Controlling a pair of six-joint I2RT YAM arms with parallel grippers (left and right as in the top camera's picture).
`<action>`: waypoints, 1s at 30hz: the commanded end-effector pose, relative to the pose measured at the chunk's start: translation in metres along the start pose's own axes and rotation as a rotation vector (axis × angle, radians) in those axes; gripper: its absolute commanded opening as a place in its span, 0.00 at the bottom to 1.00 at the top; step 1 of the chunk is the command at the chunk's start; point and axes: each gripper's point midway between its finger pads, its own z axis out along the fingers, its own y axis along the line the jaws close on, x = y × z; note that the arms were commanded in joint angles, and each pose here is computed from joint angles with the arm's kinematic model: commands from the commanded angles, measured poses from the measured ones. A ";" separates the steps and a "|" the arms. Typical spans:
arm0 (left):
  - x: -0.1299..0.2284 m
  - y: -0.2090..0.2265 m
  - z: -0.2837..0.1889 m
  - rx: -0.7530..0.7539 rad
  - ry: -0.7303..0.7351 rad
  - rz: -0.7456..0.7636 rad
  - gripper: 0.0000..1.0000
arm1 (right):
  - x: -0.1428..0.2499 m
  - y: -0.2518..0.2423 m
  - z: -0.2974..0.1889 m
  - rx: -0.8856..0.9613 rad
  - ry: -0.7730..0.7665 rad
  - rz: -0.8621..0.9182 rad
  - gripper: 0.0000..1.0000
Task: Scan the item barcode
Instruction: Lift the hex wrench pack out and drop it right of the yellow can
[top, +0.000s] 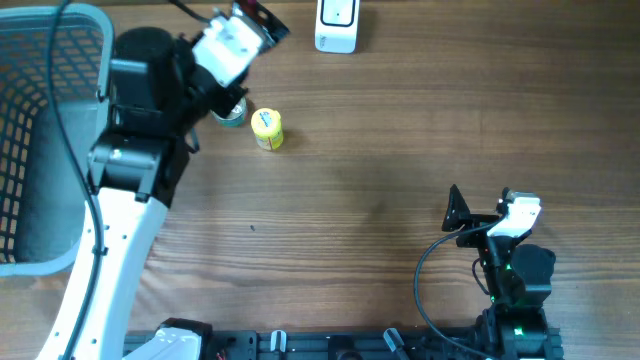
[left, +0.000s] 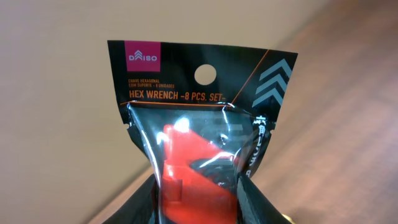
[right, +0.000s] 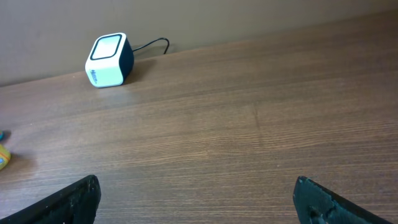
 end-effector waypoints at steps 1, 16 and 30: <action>-0.014 -0.037 -0.002 0.118 -0.025 -0.013 0.31 | -0.001 -0.003 0.000 0.013 -0.006 0.005 1.00; 0.109 -0.160 0.090 0.545 0.399 -0.215 0.41 | -0.002 -0.003 0.000 0.012 -0.009 0.005 1.00; 0.152 -0.225 0.128 0.678 0.497 -0.200 0.43 | -0.002 -0.003 0.000 0.012 -0.010 0.005 1.00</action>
